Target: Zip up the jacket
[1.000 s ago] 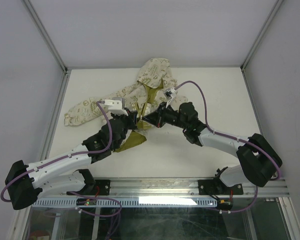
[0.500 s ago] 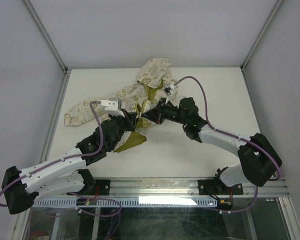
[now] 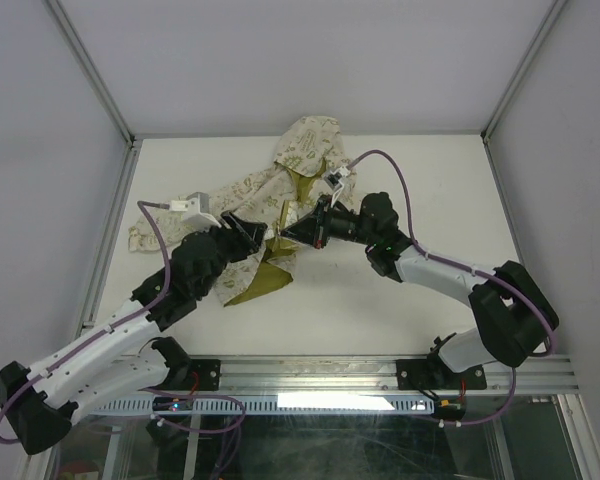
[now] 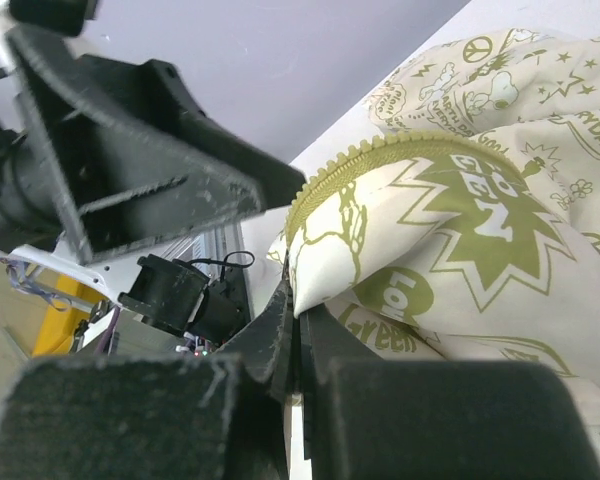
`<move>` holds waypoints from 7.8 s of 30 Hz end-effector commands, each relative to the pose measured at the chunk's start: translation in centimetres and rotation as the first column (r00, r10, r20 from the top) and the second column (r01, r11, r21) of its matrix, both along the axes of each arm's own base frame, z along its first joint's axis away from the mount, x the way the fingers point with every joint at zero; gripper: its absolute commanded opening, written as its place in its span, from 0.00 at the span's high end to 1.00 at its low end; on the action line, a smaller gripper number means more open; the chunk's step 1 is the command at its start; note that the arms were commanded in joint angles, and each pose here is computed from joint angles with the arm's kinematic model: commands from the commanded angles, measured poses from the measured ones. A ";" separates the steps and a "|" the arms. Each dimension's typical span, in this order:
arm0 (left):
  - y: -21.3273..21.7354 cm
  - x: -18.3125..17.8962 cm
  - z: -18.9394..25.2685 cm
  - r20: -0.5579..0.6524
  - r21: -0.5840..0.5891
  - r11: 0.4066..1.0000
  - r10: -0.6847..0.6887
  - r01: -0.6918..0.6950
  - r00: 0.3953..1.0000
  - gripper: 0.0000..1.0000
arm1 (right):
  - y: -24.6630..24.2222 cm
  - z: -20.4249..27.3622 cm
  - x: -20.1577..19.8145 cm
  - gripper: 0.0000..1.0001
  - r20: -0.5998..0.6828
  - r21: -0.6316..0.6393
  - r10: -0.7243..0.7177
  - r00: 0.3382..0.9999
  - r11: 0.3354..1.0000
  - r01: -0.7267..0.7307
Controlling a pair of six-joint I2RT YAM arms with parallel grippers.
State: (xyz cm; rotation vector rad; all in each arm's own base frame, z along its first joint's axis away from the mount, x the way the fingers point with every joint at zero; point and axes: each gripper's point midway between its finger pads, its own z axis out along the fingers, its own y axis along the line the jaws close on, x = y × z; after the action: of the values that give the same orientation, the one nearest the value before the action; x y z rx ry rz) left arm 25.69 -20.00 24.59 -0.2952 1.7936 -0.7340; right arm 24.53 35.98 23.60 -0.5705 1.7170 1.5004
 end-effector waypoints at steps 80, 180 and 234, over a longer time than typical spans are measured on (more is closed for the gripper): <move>-3.1 -2.8 3.7 -0.335 -0.289 0.907 -0.396 0.306 0.855 1.00 | -3.6 4.7 -0.8 0.49 0.598 -0.344 0.188 0.779 0.938 0.038; -3.2 -3.4 1.5 -0.379 -0.202 0.900 -0.436 0.387 0.816 1.00 | 0.6 1.7 -2.6 0.64 0.538 -0.421 0.253 0.804 0.907 -0.003; 2.5 -13.0 -6.7 -0.735 -0.064 0.888 -0.350 0.455 0.581 1.00 | -7.1 -1.7 13.8 1.00 0.365 -0.629 -0.108 0.925 0.704 0.330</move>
State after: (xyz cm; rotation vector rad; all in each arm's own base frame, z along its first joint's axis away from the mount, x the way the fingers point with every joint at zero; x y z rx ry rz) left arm 16.39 -19.60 18.55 -0.0997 2.6201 -0.9424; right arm 31.58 33.25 19.03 -1.1389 1.9391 0.6968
